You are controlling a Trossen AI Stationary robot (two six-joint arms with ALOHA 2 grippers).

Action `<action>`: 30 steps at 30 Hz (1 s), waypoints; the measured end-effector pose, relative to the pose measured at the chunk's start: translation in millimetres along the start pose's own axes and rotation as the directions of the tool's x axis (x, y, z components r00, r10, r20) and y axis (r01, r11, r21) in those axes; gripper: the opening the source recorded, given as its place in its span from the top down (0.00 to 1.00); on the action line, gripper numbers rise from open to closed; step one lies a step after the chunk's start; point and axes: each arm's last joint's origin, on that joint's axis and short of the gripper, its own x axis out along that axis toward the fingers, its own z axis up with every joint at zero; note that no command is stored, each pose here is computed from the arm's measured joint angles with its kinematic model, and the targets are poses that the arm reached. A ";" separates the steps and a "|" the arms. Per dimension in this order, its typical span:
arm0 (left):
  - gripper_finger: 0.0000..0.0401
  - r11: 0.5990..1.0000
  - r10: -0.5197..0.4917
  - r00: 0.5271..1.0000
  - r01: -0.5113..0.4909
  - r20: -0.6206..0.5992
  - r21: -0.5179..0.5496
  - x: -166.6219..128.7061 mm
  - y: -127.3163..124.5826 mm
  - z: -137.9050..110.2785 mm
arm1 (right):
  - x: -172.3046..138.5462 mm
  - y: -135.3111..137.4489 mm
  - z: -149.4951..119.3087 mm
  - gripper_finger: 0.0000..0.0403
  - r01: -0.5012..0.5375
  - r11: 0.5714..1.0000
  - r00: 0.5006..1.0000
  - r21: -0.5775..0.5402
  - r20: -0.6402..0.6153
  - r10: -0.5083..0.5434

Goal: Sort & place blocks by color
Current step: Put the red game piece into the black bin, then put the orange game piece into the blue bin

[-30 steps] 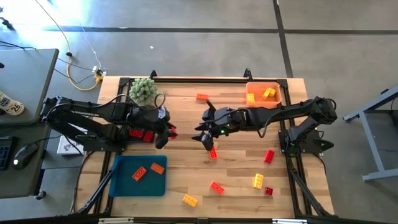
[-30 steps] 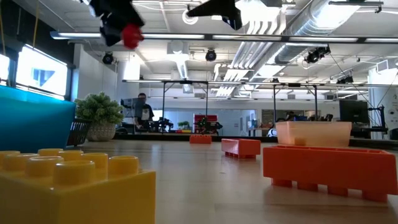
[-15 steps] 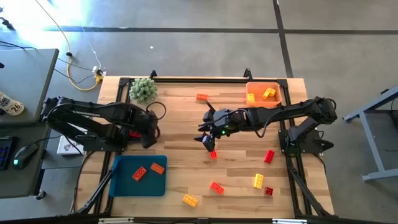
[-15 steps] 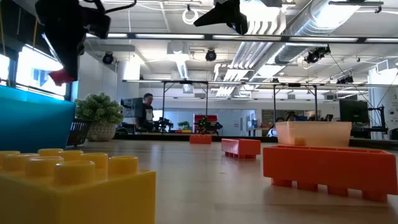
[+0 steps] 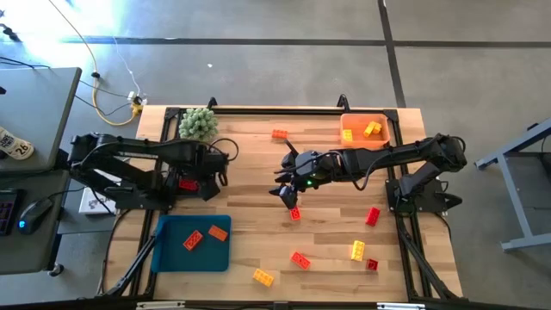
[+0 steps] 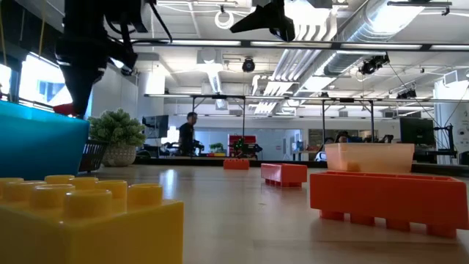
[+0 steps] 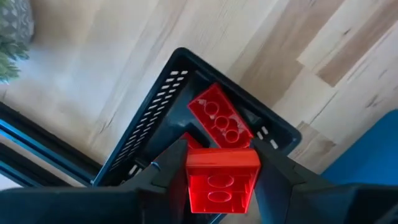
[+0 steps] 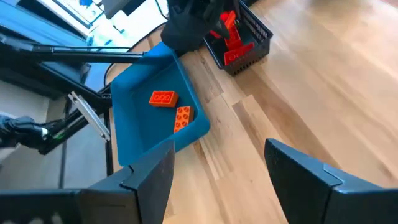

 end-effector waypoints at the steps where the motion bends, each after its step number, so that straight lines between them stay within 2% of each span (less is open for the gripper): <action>1: 0.70 1.000 -0.004 1.000 0.004 -0.019 0.000 2.2 1.3 2.0 | 0.0 -0.5 -0.6 0.41 0.005 1.000 1.000 0.024 -0.007 -0.005; 10: 0.69 0.999 -0.035 0.992 0.038 -0.122 0.019 16.6 8.8 14.8 | -1.2 -6.1 -13.6 0.41 0.100 0.972 0.988 0.214 -0.134 -0.072; 15: 0.63 0.999 -0.043 0.990 0.044 -0.137 0.004 18.9 11.4 17.1 | -2.9 -6.2 -22.3 0.41 0.188 0.941 0.975 0.280 -0.165 -0.146; 24: 0.49 0.999 -0.048 0.988 0.048 -0.147 0.000 18.9 11.9 16.6 | -3.4 -3.9 -35.6 0.41 0.265 0.911 0.960 0.317 -0.180 -0.217; 30: 0.46 0.998 -0.056 0.987 0.056 -0.150 -0.001 18.9 11.7 16.5 | 7.2 -7.2 -45.7 0.41 0.337 0.883 0.937 0.327 -0.213 -0.279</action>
